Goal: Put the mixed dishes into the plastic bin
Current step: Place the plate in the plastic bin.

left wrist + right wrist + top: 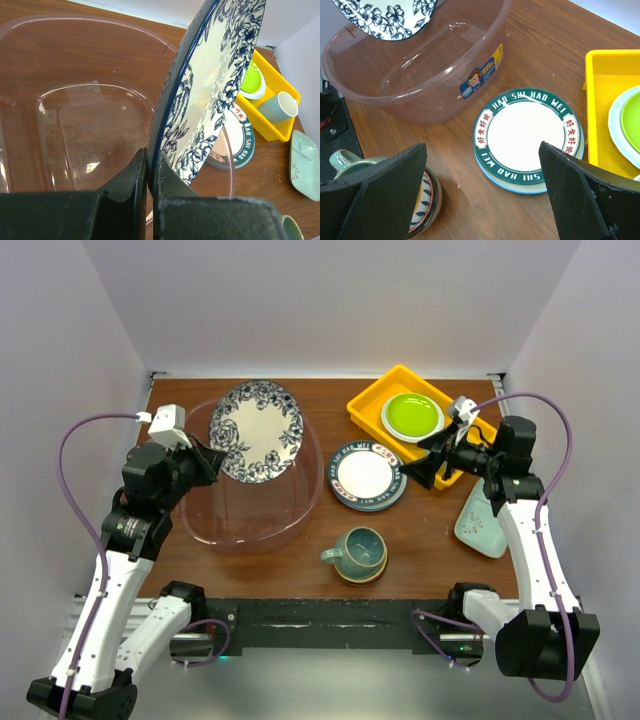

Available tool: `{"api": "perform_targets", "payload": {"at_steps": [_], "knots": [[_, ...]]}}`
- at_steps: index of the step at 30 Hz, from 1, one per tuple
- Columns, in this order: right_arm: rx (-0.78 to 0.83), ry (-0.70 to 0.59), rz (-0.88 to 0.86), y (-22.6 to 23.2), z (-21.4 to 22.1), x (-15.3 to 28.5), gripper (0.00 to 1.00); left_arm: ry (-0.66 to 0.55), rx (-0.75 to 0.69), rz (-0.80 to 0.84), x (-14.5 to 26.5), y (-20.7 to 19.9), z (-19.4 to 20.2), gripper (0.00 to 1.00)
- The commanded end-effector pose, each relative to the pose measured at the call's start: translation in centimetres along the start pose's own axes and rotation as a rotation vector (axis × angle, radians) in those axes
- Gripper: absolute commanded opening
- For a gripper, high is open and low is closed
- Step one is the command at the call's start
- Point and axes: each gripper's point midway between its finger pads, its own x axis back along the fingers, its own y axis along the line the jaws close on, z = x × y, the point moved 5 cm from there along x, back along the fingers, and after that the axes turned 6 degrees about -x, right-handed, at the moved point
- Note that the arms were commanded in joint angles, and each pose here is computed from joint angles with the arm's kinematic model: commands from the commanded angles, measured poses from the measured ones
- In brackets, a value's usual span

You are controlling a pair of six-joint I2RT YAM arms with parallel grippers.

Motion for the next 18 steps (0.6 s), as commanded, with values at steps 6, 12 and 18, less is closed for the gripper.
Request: {"api": "perform_targets", "payload": {"at_steps": [6, 12, 18], "knots": [[0.034, -0.008, 0.012, -0.37, -0.46, 0.02, 0.98, -0.244, 0.004, 0.031, 0.88, -1.13, -5.23, 0.00], [0.032, -0.005, 0.012, -0.42, -0.43, -0.01, 0.98, -0.236, 0.003, 0.015, 0.58, -0.84, -4.94, 0.00], [0.032, -0.004, 0.013, -0.46, -0.42, -0.01, 0.98, -0.227, 0.006, 0.006, 0.38, -0.62, -4.56, 0.00]]}}
